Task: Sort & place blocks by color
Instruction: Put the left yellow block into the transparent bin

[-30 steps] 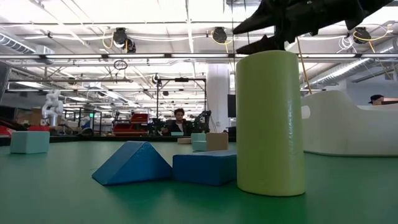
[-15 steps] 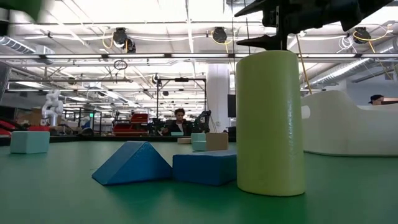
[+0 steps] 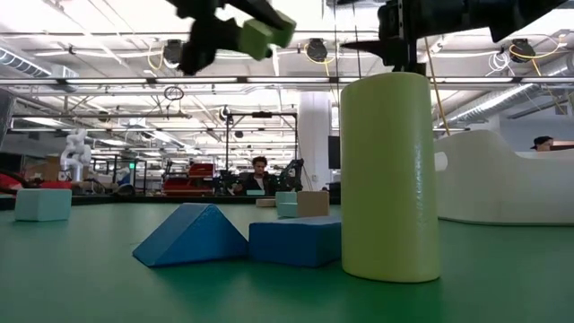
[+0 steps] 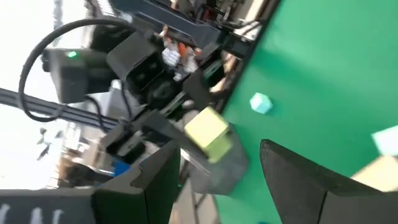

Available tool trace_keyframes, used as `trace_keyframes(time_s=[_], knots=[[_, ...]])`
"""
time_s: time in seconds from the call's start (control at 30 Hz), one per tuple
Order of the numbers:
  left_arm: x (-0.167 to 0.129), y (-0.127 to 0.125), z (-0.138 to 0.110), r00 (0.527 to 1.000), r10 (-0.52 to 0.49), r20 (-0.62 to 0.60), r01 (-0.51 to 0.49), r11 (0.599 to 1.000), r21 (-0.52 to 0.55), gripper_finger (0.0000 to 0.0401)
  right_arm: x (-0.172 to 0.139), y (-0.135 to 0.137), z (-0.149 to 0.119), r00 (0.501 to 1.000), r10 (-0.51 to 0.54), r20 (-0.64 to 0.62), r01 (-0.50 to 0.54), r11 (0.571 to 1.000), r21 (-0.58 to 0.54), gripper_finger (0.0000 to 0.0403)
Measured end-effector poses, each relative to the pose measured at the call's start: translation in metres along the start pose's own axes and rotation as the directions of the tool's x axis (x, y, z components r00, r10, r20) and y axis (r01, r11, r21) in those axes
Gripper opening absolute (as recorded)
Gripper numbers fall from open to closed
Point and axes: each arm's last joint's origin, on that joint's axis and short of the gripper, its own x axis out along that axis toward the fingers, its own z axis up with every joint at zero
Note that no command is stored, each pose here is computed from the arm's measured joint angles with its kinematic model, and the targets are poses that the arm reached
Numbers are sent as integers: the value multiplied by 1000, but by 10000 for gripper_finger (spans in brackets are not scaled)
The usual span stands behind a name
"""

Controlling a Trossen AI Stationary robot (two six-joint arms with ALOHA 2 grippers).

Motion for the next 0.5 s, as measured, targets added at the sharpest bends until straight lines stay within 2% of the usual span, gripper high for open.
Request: trace_keyframes(time_s=[0.17, 0.33, 0.5], knots=[[3, 13, 16, 990, 89, 112, -104, 985, 136, 132, 1, 3, 4, 999, 40, 28, -42, 998, 53, 224], [4, 20, 30, 962, 144, 233, -219, 916, 337, 132, 12, -3, 4, 997, 49, 61, -56, 992, 113, 253], [5, 25, 41, 943, 158, 294, -276, 865, 419, 132, 32, -11, 4, 996, 58, 72, -67, 990, 123, 278]])
